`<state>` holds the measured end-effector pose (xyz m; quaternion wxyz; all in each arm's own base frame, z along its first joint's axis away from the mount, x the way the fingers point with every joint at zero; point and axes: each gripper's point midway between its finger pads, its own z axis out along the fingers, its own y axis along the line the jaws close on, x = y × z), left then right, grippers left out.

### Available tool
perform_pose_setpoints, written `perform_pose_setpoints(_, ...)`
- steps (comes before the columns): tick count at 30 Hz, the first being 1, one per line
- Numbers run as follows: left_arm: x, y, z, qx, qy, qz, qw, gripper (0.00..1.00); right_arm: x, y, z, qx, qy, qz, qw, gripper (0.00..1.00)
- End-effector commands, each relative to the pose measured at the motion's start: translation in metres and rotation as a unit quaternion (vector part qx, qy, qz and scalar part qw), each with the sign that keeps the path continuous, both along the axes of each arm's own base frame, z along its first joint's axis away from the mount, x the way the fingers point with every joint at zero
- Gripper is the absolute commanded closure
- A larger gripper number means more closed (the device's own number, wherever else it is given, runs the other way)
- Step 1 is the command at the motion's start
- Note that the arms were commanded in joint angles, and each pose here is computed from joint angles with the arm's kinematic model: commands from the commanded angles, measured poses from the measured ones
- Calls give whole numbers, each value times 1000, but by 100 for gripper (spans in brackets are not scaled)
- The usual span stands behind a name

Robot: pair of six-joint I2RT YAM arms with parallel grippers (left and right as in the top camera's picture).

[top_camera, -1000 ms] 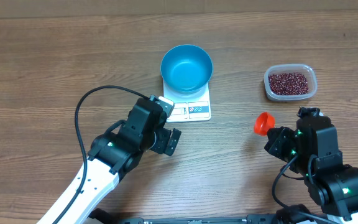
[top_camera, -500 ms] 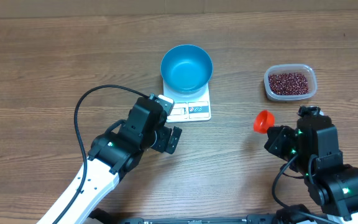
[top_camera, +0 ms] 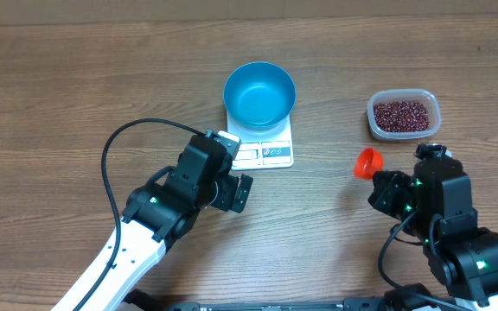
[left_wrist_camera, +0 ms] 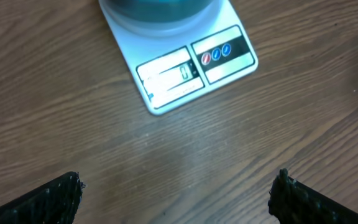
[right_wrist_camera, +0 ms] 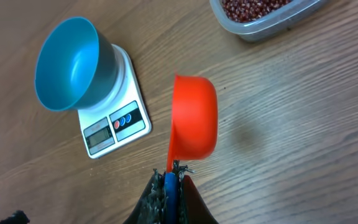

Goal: Scoop item into bowl and weigh 150g on scale

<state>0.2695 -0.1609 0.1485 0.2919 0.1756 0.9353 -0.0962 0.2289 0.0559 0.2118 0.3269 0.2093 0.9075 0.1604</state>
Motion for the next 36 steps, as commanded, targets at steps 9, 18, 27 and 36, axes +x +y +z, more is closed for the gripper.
perform_pose_setpoints(9, 2, 0, 12, -11, -5, 9, 1000, 1, 6, -1, 16, -2, -28, -1, 1000, 96)
perform_pose_setpoints(18, 6, -4, 19, -22, -16, 7, 1000, 1, 7, 0, 17, -2, -31, -1, 1000, 96)
perform_pose_setpoints(27, 8, -7, 22, -29, -20, 3, 999, 1, 5, 0, 15, -2, -25, 0, 1000, 96)
perform_pose_setpoints(36, 9, -8, 23, -33, -23, 6, 999, 0, 5, -1, 15, -8, -27, 4, 1000, 96)
